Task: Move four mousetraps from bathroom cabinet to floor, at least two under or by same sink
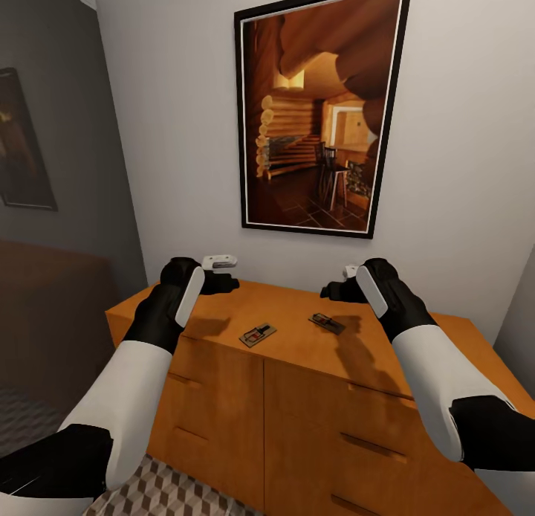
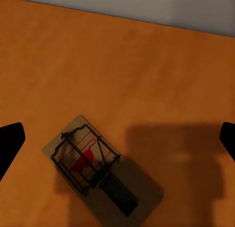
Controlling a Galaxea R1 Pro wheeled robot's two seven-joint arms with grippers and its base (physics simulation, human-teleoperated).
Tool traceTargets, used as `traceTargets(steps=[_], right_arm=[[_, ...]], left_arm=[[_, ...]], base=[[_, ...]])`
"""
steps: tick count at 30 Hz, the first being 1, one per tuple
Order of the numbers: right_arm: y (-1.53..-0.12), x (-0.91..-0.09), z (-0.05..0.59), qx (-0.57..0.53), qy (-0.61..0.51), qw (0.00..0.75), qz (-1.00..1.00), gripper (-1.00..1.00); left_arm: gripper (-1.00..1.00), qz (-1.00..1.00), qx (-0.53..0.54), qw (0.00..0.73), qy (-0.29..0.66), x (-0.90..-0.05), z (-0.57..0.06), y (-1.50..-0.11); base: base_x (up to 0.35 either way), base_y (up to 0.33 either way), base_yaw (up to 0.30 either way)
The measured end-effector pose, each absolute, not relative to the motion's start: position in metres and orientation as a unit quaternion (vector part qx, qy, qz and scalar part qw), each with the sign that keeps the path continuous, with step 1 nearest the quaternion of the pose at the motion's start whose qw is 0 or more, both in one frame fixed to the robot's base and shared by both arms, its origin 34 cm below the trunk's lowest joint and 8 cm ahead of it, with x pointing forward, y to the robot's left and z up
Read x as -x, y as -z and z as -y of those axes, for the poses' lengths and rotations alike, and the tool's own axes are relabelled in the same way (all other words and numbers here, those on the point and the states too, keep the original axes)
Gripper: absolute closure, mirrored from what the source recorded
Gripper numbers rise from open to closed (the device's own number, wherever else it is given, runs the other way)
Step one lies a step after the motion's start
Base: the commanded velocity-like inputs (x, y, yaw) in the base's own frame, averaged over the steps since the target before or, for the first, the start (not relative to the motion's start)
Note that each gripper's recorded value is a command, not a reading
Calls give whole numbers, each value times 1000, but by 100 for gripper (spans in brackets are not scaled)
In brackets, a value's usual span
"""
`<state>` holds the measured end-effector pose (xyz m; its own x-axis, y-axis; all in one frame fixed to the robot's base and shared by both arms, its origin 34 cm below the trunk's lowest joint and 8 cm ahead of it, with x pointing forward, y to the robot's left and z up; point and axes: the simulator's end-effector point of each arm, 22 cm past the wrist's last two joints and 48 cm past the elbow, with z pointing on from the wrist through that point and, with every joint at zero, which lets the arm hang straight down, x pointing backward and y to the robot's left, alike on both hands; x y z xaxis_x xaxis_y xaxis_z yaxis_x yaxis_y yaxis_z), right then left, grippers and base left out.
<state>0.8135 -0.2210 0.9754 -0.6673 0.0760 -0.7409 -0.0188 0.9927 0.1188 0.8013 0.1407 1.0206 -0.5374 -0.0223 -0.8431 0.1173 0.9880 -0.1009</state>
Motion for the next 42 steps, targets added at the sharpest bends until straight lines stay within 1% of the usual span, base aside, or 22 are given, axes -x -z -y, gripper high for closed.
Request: traceTargets(steps=[25,32,42], right_arm=[[-975,-814,226,-18,-51,408,-912,-100],[-975,-814,228,-19,-49,407,-912,-100],[-975,-813,229,-19,-49,407,-912,-100]], left_arm=[[-100,-874,-27,480,72,-801,-142,-1021],[-100,-874,-27,481,72,-801,-142,-1021],[-100,-873,-27,481,71,-801,-142,-1021]], base=[[0,0,1],[0,0,116],[0,0,28]])
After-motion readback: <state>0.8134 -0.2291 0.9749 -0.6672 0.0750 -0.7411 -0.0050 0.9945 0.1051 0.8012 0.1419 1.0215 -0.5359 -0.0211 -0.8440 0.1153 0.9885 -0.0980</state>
